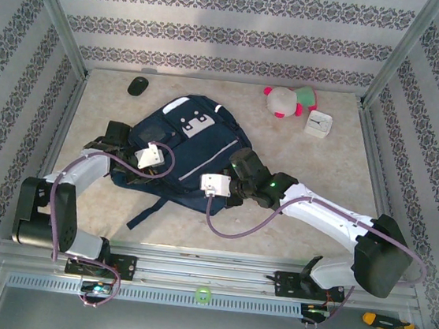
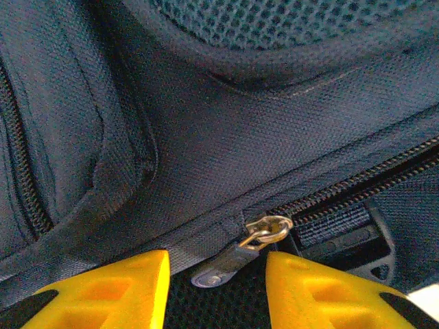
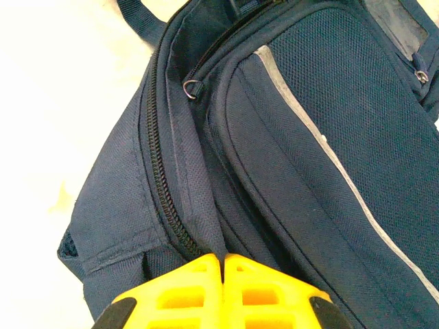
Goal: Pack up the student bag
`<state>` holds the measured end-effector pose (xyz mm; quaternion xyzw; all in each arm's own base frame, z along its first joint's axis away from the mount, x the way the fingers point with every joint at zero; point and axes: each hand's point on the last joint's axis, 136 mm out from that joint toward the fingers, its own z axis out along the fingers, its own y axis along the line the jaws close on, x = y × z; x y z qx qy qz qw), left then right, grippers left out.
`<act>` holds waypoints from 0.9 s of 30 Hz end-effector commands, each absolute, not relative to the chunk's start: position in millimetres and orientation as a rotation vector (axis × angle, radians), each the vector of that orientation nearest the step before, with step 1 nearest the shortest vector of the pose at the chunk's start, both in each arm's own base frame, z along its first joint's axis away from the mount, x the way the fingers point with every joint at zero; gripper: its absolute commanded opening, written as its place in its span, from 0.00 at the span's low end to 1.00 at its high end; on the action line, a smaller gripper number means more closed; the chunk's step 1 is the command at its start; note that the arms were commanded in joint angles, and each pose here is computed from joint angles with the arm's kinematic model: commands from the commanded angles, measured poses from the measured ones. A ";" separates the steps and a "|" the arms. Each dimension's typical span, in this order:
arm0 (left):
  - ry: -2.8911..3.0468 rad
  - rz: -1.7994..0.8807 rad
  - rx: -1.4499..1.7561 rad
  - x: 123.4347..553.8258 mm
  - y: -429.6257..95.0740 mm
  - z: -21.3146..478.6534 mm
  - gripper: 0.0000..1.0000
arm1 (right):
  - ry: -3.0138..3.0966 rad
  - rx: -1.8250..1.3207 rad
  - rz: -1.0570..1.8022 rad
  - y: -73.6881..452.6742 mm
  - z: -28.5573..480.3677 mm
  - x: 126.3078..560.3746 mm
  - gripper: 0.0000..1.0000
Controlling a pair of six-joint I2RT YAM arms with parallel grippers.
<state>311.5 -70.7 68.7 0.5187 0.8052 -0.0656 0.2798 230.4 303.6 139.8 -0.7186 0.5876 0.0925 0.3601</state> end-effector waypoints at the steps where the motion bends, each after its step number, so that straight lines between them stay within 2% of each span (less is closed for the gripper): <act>1: 2.114 -0.131 1.394 326.5 -67.8 69.0 0.34 | 1.442 -1.763 0.297 316.1 167.3 234.4 0.00; 5: 2.099 -0.170 1.415 320.7 -76.3 68.8 0.23 | 1.461 -1.695 0.327 319.1 173.9 238.5 0.00; 9: 2.085 -0.205 1.411 312.4 -85.2 74.2 0.07 | 1.486 -1.625 0.371 322.2 180.1 242.5 0.00; 12: 2.069 -0.224 1.420 302.3 -92.6 79.0 0.00 | 1.516 -1.593 0.368 322.8 179.6 247.6 0.00; 19: 2.027 -0.320 1.402 283.5 -113.2 93.8 0.00 | 1.585 -1.517 0.321 323.0 178.2 264.6 0.00; 27: 2.024 -0.571 1.366 253.6 -149.4 112.9 0.00 | 1.646 -1.395 0.305 325.3 180.6 280.7 0.00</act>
